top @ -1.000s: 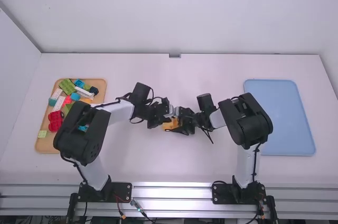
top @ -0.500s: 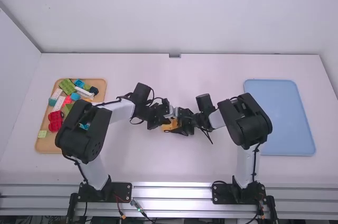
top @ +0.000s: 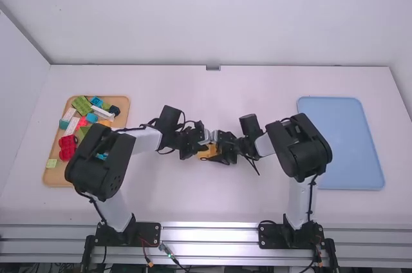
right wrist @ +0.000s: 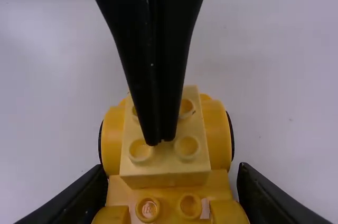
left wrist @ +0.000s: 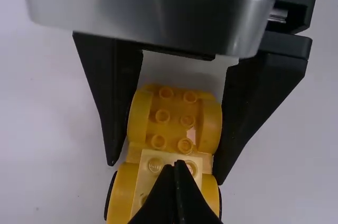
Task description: Assemble lego blocks to make yellow taxi
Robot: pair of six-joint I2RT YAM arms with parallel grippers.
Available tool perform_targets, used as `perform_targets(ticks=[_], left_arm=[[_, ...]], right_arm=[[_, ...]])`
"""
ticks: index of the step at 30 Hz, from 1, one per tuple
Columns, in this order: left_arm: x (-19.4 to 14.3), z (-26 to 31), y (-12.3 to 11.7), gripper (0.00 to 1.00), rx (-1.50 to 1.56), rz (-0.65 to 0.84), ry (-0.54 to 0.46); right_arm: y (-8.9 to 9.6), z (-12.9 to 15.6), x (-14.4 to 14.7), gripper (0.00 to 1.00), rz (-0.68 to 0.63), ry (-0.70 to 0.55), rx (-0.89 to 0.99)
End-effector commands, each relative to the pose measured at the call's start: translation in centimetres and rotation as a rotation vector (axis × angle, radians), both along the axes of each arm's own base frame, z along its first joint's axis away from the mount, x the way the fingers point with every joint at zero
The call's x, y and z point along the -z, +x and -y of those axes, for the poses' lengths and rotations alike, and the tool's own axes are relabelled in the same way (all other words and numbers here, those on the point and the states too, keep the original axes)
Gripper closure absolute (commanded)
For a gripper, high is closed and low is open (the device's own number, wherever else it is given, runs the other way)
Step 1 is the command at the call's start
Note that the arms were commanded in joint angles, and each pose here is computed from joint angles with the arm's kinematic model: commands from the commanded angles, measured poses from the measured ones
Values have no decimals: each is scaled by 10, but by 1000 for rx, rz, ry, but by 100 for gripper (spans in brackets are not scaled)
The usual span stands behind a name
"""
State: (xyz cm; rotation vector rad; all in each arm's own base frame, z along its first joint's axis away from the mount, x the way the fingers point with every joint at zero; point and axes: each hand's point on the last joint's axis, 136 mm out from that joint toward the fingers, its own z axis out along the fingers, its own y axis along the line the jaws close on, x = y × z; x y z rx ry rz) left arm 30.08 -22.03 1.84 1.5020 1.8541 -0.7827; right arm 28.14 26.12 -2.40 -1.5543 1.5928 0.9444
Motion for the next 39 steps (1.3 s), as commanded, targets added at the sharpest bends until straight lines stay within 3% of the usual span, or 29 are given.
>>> perform_targets(ticks=[1,9,15,25,27,28,29,30,32,34,37,39], left_arm=[[45,-30,-11,98,-93,-83,186],[41,-27,-6,98,-101,-78,173],[-4,-14,14,98,-40,38,52],[-58,-32,43,98,-111,170,14],[-67,-40,47,80,-128,182,-10],[-70,-43,48,60,-134,184,-26],[-75,-49,51,10,-154,181,-44],[-79,-54,54,1,-175,177,-57],[-84,-64,63,1,-237,167,-72],[-89,-75,74,1,-313,154,-93],[-97,-94,88,1,-420,129,-133],[-99,-100,92,1,-455,118,-144]], right_arm=[[-2,0,5,43,-25,-3,1],[-1,1,5,42,-26,-5,5],[-1,1,5,42,-31,-5,9],[-1,1,5,42,-30,-3,9],[-1,1,5,42,-30,-4,9],[0,1,5,38,-29,-4,9],[0,1,5,38,-29,-4,9],[-1,1,5,38,-29,-4,9],[0,1,5,35,-29,-4,9],[0,1,5,25,-28,-3,9],[0,1,3,2,-38,-2,17],[1,1,1,1,-35,-1,17]])
